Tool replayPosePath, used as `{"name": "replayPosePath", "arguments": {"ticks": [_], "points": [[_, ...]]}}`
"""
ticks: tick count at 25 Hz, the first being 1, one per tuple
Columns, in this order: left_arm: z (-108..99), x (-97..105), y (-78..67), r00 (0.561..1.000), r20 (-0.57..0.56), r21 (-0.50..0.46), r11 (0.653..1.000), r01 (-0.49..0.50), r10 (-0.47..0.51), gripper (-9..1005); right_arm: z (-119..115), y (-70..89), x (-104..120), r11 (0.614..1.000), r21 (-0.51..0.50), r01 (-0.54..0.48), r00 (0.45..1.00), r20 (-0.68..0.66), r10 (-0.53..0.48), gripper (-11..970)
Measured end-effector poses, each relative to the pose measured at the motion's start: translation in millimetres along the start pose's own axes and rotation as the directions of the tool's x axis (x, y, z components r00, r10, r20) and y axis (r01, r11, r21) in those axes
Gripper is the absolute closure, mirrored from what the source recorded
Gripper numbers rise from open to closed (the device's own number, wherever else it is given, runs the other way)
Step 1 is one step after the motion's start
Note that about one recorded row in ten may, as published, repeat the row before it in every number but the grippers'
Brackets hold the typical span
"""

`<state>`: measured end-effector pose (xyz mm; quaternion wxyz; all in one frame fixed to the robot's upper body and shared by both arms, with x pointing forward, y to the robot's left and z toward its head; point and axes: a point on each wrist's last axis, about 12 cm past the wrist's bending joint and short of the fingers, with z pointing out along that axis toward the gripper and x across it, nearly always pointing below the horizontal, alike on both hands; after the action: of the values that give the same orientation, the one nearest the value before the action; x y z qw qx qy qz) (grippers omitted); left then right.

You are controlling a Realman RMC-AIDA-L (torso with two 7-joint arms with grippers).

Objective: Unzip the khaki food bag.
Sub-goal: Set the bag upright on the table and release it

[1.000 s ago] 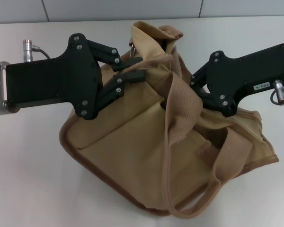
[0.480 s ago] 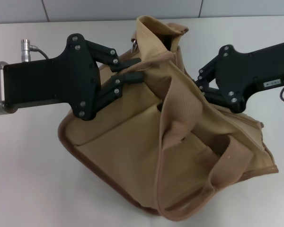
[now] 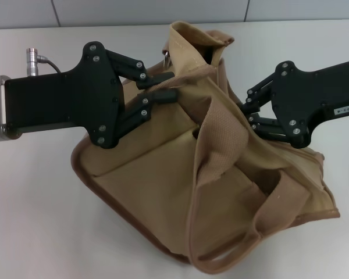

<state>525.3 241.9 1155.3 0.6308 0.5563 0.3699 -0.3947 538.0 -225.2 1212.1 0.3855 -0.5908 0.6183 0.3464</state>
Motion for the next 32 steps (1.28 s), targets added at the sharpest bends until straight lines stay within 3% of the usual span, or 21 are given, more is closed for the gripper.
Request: {"name": "replayPosePath", "arguments": {"ticks": [6,12,20,26,32], "points": [[1.9,-0.6,-0.3,1.0,-0.001,0.014,1.0,-0.004,0.004,909,2.6,-3.8,-1.7,1.0,0.004,0.0,1.0,0.001,0.0,805],[2.9,-0.6,-0.1,1.0,0.0,0.019,1.0,-0.006,0.006,909,8.6,-9.2,1.0,1.0,-0.01,-0.027,1.0,0.009,0.027,588],[6.3,-1.2,1.9,1.0,0.0,0.033,0.999,-0.015,0.015,909,21.5,-12.9,0.9,0.998,-0.055,-0.022,1.0,0.003,0.022,385],[7.2,-1.4,2.4,1.0,0.001,0.038,0.999,-0.019,0.019,909,32.3,-13.8,-1.2,0.998,-0.062,-0.001,1.0,-0.017,-0.001,365],[9.2,-1.3,2.7,1.0,0.003,0.045,0.999,-0.019,0.019,909,42.3,-13.1,-2.8,0.996,-0.083,0.017,0.999,-0.048,-0.021,438]]}}
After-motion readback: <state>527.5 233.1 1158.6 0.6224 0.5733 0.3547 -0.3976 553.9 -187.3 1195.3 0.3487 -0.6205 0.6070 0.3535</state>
